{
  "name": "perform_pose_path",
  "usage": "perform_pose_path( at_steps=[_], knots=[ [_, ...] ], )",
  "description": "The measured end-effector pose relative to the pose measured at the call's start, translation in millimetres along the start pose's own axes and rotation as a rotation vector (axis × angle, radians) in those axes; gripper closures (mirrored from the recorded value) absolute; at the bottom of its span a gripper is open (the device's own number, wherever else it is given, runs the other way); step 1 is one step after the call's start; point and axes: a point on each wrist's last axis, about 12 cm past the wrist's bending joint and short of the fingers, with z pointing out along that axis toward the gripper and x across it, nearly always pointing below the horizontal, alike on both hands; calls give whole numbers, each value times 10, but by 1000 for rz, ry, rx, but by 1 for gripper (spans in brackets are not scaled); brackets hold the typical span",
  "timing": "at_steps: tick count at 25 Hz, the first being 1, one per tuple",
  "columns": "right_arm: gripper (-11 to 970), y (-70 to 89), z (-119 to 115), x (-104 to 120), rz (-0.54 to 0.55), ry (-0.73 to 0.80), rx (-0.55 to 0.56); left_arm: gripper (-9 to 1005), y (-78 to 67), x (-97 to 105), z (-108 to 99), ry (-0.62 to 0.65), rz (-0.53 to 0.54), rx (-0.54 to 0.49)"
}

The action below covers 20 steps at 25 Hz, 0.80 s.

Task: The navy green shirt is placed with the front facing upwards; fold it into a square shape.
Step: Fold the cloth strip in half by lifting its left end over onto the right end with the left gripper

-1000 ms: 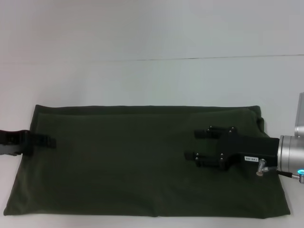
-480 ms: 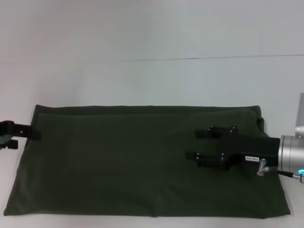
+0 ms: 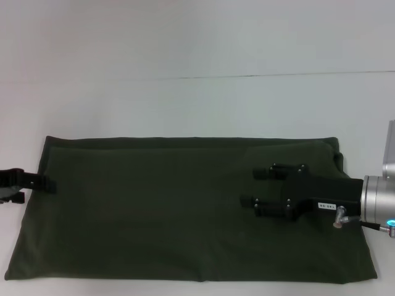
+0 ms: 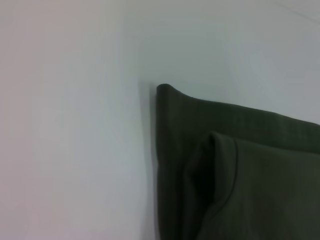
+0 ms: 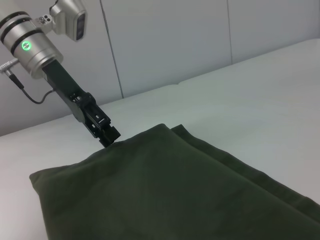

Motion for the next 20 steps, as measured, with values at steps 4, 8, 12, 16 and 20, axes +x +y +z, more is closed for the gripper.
perform_pose_path(
  at_steps=[4,8,12,16,20],
  knots=[
    [210,4,1,1,1,-1,-2,135,-5,-2,31,5,17,-20],
    [210,6,2,0,1,-2,-3,135,-6,12,69,16,30,-43],
    [210,4,5,-7,-1,-3,-4,135,-8,4,77,13,36,-50],
    [210,4,6,-8,-1,-3,-4,136,-9,4,81,13,38,-50],
    [209,4,6,-8,-1,-3,-4,136,-19,21,110,24,37,-42]
  ],
)
